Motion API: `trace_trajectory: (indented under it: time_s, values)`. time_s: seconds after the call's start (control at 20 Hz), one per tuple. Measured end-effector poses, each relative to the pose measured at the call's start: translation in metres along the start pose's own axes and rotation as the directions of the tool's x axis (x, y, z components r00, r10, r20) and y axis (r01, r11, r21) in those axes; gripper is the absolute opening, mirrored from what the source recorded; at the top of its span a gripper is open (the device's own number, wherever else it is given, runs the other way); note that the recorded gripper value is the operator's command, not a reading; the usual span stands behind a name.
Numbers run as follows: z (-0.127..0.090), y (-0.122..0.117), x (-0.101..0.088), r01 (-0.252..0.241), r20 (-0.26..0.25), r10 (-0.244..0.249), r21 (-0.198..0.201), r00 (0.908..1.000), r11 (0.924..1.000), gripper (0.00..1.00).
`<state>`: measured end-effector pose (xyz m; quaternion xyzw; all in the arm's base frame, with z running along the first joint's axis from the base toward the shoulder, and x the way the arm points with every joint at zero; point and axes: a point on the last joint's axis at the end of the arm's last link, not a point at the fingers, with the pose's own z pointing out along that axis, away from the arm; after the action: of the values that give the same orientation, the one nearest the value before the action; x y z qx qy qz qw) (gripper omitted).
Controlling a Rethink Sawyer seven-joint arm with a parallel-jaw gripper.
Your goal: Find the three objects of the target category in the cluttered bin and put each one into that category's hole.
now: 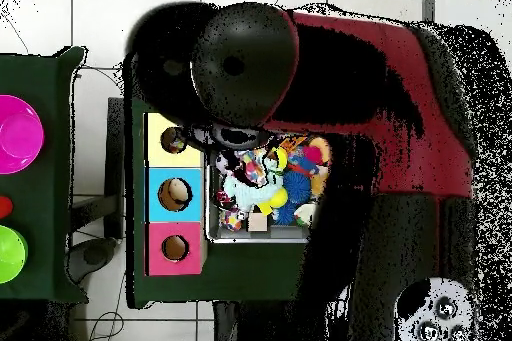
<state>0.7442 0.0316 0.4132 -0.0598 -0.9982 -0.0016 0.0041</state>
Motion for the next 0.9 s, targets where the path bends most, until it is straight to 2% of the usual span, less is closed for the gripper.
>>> trace_trajectory:
  time_s: [0.1, 0.2, 0.25, 0.3, 0.5, 0.55, 0.6, 0.75, 0.9]
  values:
    - [0.001, -0.018, 0.003, -0.025, -0.010, 0.025, 0.002, 0.9996, 0.9997, 0.00]
    - [0.005, -0.055, 0.007, -0.074, -0.027, 0.074, 0.005, 0.9969, 0.9972, 0.00]
    - [0.005, -0.058, 0.007, -0.078, -0.029, 0.078, 0.006, 0.9966, 0.9970, 0.00]
    - [0.008, -0.088, 0.008, -0.113, -0.033, 0.113, 0.017, 0.9931, 0.9935, 0.00]
    - [0.014, -0.145, 0.009, -0.165, -0.036, 0.167, 0.052, 0.9854, 0.9850, 0.00]
    - [0.014, -0.150, 0.009, -0.170, -0.036, 0.172, 0.056, 0.9844, 0.9838, 0.00]
    - [0.018, -0.169, 0.011, -0.188, -0.039, 0.191, 0.070, 0.9809, 0.9797, 0.00]
    - [0.024, -0.194, 0.013, -0.211, -0.042, 0.215, 0.093, 0.9756, 0.9732, 0.00]
    - [0.030, -0.197, 0.013, -0.207, -0.040, 0.212, 0.106, 0.9764, 0.9725, 0.00]
